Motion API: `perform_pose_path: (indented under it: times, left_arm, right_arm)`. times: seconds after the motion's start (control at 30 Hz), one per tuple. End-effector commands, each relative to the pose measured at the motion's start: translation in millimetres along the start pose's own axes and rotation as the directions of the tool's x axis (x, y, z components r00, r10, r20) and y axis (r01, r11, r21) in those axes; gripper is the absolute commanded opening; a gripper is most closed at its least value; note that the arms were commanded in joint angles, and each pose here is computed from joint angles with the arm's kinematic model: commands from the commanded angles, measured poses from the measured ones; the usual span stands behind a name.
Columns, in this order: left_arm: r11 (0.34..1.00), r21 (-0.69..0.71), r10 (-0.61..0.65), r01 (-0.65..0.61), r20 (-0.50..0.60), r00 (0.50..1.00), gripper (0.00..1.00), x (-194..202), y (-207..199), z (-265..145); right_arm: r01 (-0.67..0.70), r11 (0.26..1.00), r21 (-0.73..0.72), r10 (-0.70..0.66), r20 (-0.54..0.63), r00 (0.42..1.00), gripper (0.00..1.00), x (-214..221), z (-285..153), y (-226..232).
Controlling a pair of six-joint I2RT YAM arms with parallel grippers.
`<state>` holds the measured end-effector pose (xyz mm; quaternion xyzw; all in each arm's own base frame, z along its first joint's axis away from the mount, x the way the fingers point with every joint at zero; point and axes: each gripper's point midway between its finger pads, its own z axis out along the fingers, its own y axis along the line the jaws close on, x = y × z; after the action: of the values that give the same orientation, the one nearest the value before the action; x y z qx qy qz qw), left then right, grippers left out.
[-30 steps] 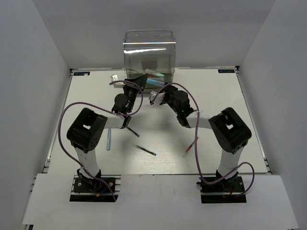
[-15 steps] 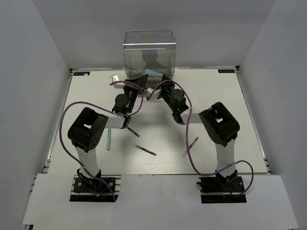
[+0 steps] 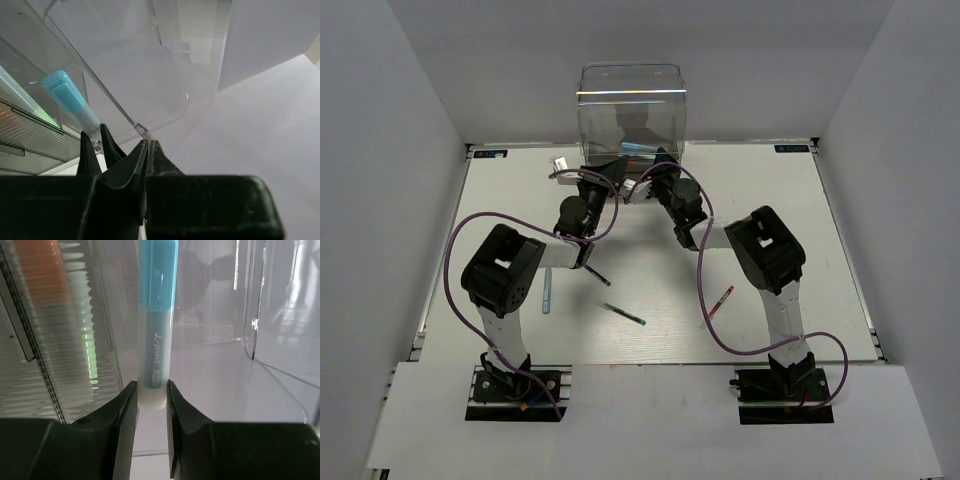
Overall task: Sort the stationery into containers
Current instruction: Place the pen in the storage box.
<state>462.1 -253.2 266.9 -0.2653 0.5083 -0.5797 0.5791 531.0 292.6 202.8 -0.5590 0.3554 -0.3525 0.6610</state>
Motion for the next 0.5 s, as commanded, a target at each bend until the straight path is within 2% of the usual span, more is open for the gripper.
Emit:
perform_pose_path:
  times: [0.0, 0.33, 0.47]
  left_arm:
    - [0.958, 0.286, -0.068, 0.033, 0.111, 0.992, 0.05, -35.0, -77.5, -1.8]
    - [0.958, 0.286, -0.068, 0.033, 0.111, 0.992, 0.05, -35.0, -77.5, -1.8]
    - [0.958, 0.286, -0.068, 0.033, 0.111, 0.992, 0.05, -35.0, -77.5, -1.8]
  right_arm:
    - [0.066, 0.994, 0.087, -0.067, 0.007, 0.998, 0.00, 2.3, 10.8, -28.0]
    - [0.188, 0.982, 0.001, -0.188, 0.021, 0.982, 0.00, 11.4, 16.8, -9.7]
    - [0.249, 0.964, -0.094, -0.243, 0.068, 0.968, 0.00, 9.9, 15.6, 5.5]
